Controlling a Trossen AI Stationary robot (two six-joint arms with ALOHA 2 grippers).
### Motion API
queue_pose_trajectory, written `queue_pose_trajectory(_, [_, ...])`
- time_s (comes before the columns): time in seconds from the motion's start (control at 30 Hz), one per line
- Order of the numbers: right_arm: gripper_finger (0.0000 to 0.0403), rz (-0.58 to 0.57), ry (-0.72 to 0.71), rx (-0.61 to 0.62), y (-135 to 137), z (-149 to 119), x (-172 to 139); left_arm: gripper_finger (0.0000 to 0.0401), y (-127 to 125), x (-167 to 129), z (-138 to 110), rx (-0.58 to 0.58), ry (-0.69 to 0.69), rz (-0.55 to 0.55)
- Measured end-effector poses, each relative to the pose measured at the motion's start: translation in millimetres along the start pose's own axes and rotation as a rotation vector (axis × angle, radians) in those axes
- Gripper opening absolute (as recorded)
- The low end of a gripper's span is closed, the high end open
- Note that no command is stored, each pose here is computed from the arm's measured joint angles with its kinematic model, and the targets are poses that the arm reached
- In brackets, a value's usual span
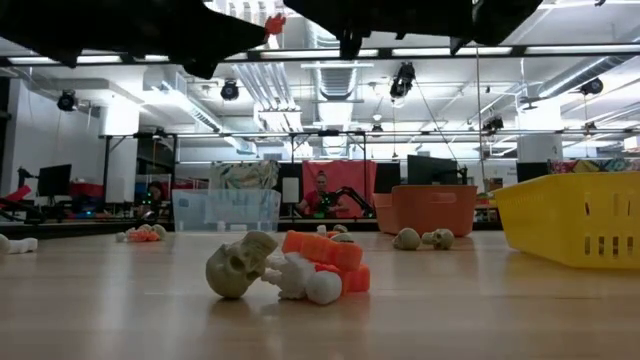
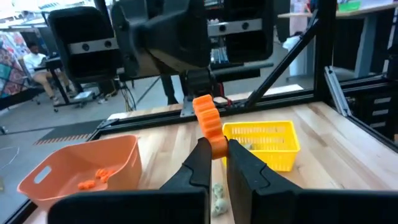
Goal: Sort Halloween decoration
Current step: Put the orange skeleton toy into the orange bin
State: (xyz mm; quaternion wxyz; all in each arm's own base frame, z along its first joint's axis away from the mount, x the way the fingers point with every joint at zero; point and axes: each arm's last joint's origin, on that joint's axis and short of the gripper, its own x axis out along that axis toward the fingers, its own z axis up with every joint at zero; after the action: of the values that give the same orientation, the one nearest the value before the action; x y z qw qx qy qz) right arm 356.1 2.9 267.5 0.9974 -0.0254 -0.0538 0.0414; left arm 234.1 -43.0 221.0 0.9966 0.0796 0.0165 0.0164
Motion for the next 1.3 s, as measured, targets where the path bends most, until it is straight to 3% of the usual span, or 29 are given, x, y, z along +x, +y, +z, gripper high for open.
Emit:
queue_pose_trajectory(0.23, [0.0066, 0.002, 0.089, 0.149, 0, -2, 2, 0.0, 2, -5, -6, -0.003, -0.023, 0.066])
queue_pose_trajectory(0.47, [0.0159, 0.013, 0.12, 0.112, 4, -9, 6, 0.0, 3, -4, -6, 0.028, -0.028, 0.079])
queue_pose_trajectory(0.67, [0.0194, 0.013, 0.136, 0.084, 3, -17, 10, 0.0, 4, -4, -4, 0.024, -0.051, 0.086])
queue_pose_trajectory(1.07, [0.0155, 0.012, 0.124, 0.056, 2, -17, 19, 0.0, 4, -4, -4, 0.026, -0.053, 0.092])
queue_pose_trajectory(1.3, [0.0078, 0.01, 0.122, 0.052, 2, -17, 20, 0.0013, 4, -4, -3, 0.025, -0.054, 0.094])
